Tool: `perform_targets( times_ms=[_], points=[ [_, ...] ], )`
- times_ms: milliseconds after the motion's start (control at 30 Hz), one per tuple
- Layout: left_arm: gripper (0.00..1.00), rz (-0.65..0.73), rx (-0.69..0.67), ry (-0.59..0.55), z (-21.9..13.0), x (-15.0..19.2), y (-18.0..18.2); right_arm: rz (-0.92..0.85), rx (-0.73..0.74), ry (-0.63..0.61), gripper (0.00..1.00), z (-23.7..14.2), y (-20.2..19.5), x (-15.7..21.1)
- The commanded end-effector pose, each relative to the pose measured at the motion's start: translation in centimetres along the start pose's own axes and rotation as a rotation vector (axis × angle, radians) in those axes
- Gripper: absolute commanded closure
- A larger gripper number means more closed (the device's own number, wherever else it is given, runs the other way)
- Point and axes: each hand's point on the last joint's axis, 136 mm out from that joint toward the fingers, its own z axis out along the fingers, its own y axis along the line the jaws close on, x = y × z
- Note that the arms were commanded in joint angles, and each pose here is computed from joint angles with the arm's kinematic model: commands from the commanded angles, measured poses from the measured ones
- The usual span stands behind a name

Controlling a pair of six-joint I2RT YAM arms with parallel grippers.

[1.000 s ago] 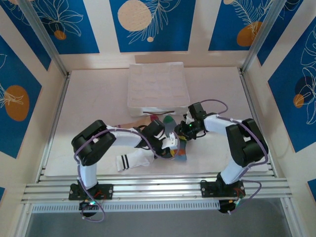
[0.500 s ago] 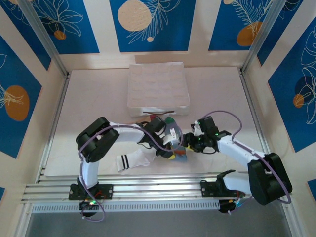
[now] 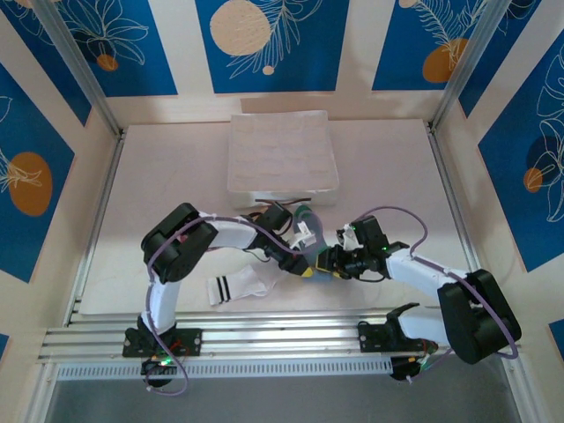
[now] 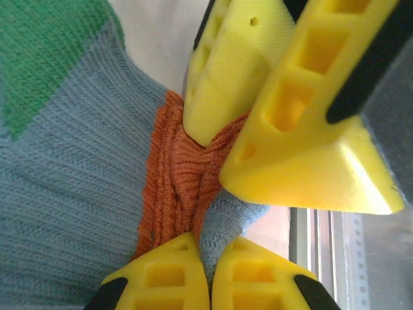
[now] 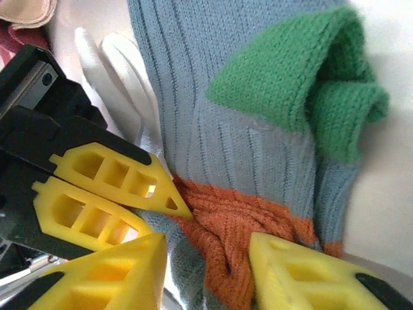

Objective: Roll the socks

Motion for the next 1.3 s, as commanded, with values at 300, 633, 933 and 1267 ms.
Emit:
perform_targets(
  times_ms=[300,633,933,1267],
  points=[
    [0.67,0.265,-0.117,-0.106,-2.1,-0.8,0.1,0.184,0.291,0.112,1.00,0.2,-4.6,1.4],
    [0.56,0.885,-0.324,-0.204,-3.9,-1.2,-4.2,0.182,0.319,0.146,1.00,0.4,-4.5,0.9],
    [0.49,1.173,-0.560,-0.069,-0.9,-0.8,-2.6,0.207,0.305,0.225,1.00,1.3,-4.5,0.6],
    [0.52,1.122,-0.568,0.001,1.3,-0.3,0.1,0.214,0.283,0.246,1.00,1.7,-4.2,0.3]
  ],
)
